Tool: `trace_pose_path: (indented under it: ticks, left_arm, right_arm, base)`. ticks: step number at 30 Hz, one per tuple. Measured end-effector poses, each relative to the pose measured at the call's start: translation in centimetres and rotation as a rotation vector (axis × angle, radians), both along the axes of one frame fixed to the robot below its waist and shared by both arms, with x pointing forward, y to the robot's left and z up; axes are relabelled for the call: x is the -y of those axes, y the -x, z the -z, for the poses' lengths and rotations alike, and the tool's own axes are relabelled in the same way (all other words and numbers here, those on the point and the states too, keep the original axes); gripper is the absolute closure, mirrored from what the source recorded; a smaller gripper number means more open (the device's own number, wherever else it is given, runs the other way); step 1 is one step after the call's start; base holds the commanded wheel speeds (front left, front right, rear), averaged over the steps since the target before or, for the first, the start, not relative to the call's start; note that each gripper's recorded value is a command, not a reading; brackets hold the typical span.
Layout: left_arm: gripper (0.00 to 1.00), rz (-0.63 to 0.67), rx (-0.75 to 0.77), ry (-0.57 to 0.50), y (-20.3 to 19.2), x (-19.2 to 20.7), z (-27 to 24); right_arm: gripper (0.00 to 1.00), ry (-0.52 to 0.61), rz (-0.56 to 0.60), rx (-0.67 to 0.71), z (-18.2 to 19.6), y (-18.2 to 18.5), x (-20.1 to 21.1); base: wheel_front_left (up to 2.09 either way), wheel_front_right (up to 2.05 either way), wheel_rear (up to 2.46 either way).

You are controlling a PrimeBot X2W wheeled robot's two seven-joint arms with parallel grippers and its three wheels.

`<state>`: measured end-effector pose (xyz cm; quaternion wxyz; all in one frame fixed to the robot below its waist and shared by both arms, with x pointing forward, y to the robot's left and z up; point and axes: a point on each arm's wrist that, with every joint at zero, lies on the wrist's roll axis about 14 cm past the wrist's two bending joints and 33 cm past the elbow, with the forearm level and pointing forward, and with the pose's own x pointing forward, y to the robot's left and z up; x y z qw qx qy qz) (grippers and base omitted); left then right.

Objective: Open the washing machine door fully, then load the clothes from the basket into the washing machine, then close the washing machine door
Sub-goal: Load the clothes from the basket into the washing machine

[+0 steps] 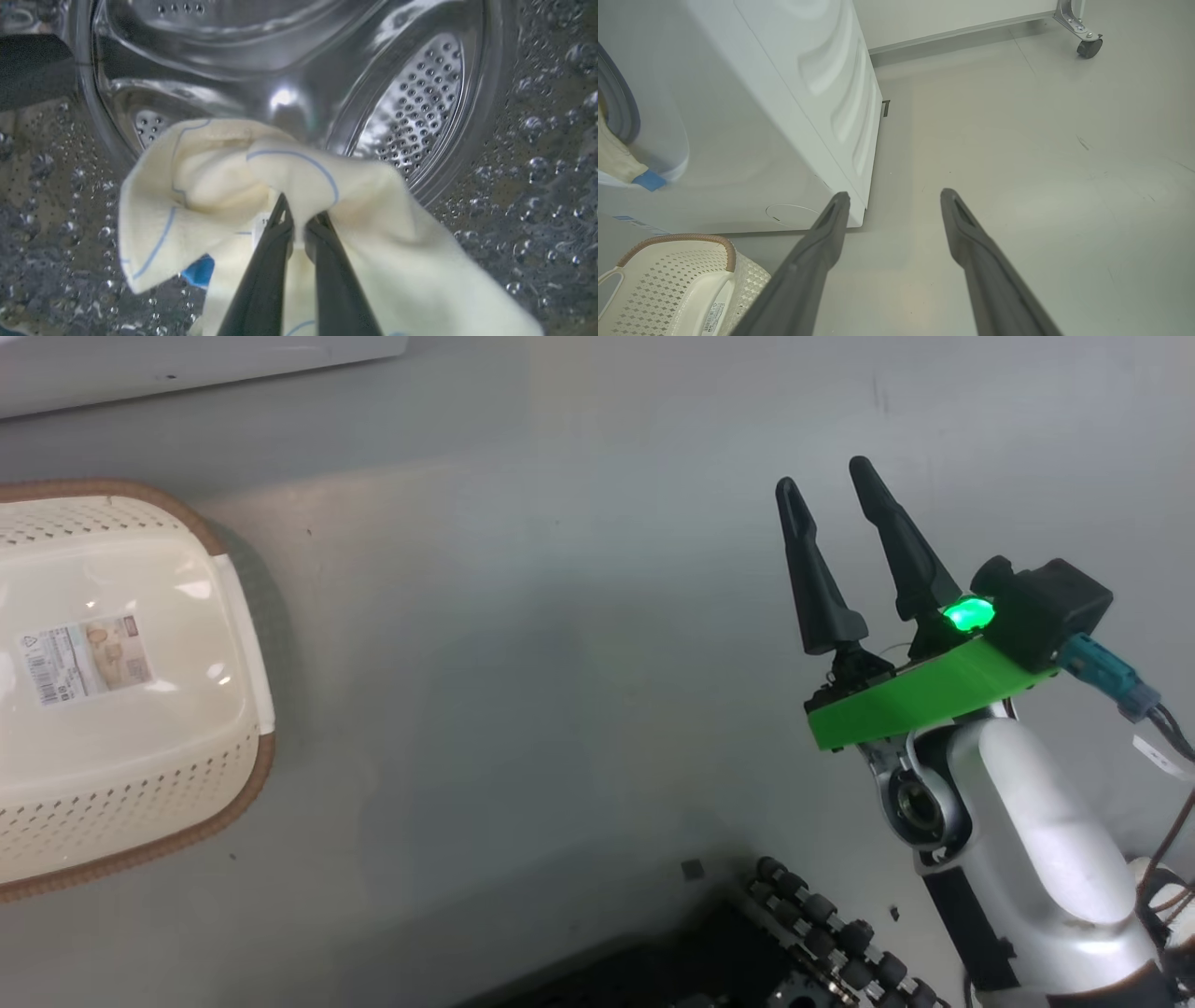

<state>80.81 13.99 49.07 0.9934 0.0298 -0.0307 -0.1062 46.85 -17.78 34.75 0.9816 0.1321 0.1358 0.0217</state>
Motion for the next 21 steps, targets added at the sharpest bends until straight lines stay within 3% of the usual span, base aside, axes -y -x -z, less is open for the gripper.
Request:
trace_pose_path:
  ticks: [3, 9, 18, 19, 20, 21]
  left_arm:
    - [1.0, 0.002, 0.017, 0.0, -0.5, 0.3, -0.4]
    - [1.0, 0.007, -0.114, -0.035, -0.5, 0.7, 4.7]
    - [1.0, 0.011, -0.172, -0.038, -0.2, 1.4, 7.6]
    - [0.57, 0.015, -0.176, -0.039, -0.1, 1.6, 7.7]
    - [0.0, 0.025, -0.172, -0.037, -0.1, 1.9, 7.7]
    - [0.0, 0.028, -0.171, -0.035, 0.0, 2.1, 7.7]
  right_arm:
    - [0.0, -0.006, 0.007, 0.0, 0.0, 0.0, 0.2]
    - [0.0, -0.02, 0.007, -0.015, 0.2, 0.3, 0.0]
    - [0.0, -0.015, 0.021, -0.02, 0.3, 0.6, 0.5]
    - [0.0, -0.015, 0.021, -0.02, 0.2, 0.5, 0.5]
    - [0.0, -0.016, 0.02, -0.02, 0.2, 0.5, 0.5]
    - [0.0, -0.016, 0.019, -0.019, 0.2, 0.5, 0.4]
  base:
    - [0.0, 0.0, 0.0]
    - [0.0, 0.0, 0.0]
    - [0.0, 0.0, 0.0]
    - [0.0, 0.0, 0.0]
    - [0.0, 0.0, 0.0]
    - [0.0, 0.0, 0.0]
